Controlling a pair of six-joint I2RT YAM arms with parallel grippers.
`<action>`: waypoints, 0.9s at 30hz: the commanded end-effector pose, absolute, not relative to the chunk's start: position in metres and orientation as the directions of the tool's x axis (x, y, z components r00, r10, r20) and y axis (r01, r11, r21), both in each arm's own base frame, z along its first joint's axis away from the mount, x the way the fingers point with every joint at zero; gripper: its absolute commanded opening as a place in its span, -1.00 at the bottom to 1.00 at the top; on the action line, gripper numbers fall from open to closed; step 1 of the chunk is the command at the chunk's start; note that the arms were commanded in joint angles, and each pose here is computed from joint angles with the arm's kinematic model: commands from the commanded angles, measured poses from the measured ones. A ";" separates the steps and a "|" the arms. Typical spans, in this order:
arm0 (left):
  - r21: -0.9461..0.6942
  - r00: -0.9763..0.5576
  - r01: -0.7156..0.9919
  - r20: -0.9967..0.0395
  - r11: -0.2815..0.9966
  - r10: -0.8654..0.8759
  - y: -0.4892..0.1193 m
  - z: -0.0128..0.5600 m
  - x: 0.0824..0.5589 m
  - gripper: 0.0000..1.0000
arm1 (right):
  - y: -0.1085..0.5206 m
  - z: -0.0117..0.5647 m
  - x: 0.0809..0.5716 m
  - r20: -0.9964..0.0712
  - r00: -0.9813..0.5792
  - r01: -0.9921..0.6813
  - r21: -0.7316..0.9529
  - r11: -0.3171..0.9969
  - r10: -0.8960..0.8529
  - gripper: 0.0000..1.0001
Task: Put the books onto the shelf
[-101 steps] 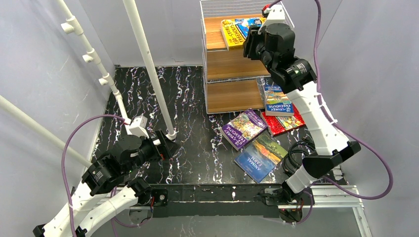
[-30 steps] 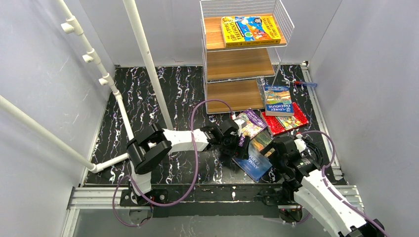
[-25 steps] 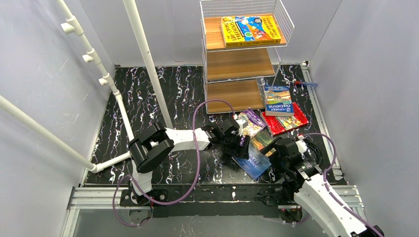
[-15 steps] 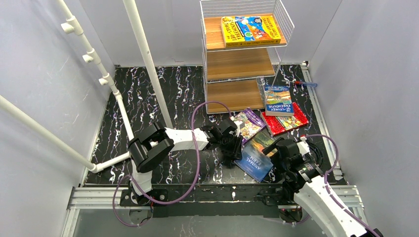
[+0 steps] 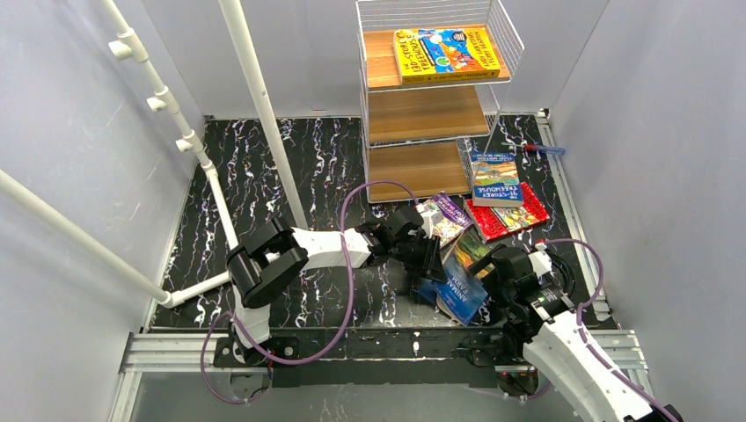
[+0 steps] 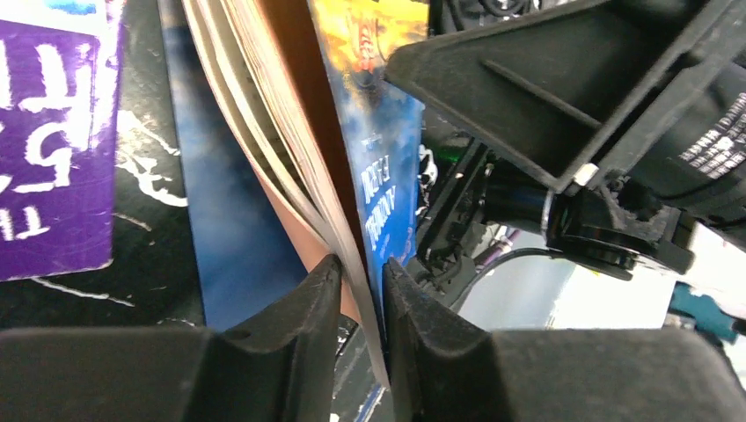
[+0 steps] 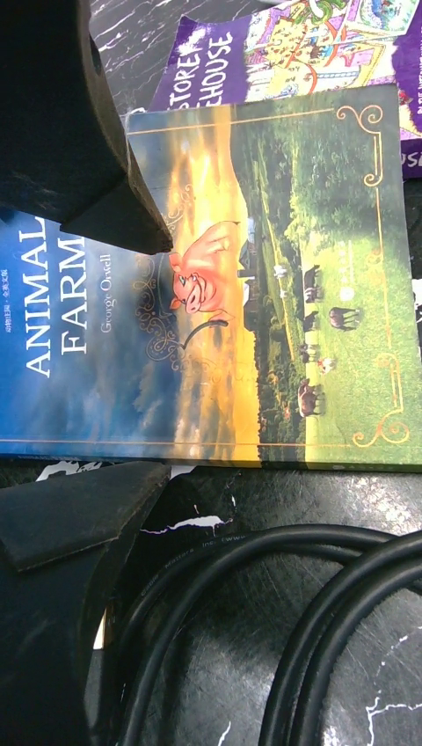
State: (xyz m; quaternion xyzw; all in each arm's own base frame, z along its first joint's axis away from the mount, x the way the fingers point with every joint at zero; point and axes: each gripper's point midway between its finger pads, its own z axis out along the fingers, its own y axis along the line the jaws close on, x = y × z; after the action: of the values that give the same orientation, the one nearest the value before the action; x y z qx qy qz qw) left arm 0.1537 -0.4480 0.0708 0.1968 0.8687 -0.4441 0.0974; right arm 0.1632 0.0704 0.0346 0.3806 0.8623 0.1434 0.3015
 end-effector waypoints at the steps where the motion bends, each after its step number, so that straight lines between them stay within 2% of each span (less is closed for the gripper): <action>1: -0.797 -0.887 0.454 -0.363 0.399 0.284 -0.466 0.104 0.133 -0.86 | 0.083 0.015 0.141 -0.297 -0.587 0.601 0.463 0.651 0.753 0.91; 2: -0.795 -0.887 0.456 -0.367 0.401 0.281 -0.465 0.104 0.134 -1.00 | 0.081 0.016 0.141 -0.302 -0.586 0.601 0.461 0.653 0.752 0.92; 7: -0.767 -0.881 0.472 -0.393 0.435 0.262 -0.454 0.111 0.138 -1.00 | 0.077 0.037 0.140 -0.336 -0.584 0.578 0.467 0.669 0.739 0.97; 11: -0.765 -0.874 0.486 -0.425 0.422 0.236 -0.438 0.138 0.140 -1.00 | 0.068 0.085 0.146 -0.417 -0.549 0.519 0.508 0.687 0.724 0.97; 16: -0.797 -0.866 0.499 -0.475 0.341 0.157 -0.415 0.202 0.138 -1.00 | 0.066 0.185 0.162 -0.554 -0.460 0.321 0.626 0.711 0.694 0.97; 20: -0.808 -0.852 0.513 -0.521 0.290 0.056 -0.390 0.256 0.144 -1.00 | 0.072 0.251 0.169 -0.639 -0.442 0.168 0.630 0.758 0.629 0.97; 24: -0.773 -0.802 0.546 -0.594 0.323 -0.065 -0.358 0.303 0.159 -1.00 | 0.086 0.294 0.173 -0.673 -0.449 0.050 0.637 0.769 0.587 0.97; 27: -0.749 -0.763 0.578 -0.637 0.325 -0.112 -0.342 0.331 0.160 -1.00 | 0.110 0.313 0.177 -0.659 -0.481 -0.058 0.682 0.729 0.578 0.97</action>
State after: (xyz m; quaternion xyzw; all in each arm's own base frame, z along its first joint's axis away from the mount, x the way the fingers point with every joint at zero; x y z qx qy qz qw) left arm 0.1600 -0.3603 0.2788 0.1522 0.7822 -0.5487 0.2526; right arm 0.1723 0.0836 0.2902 0.2316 0.7978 0.2837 0.4790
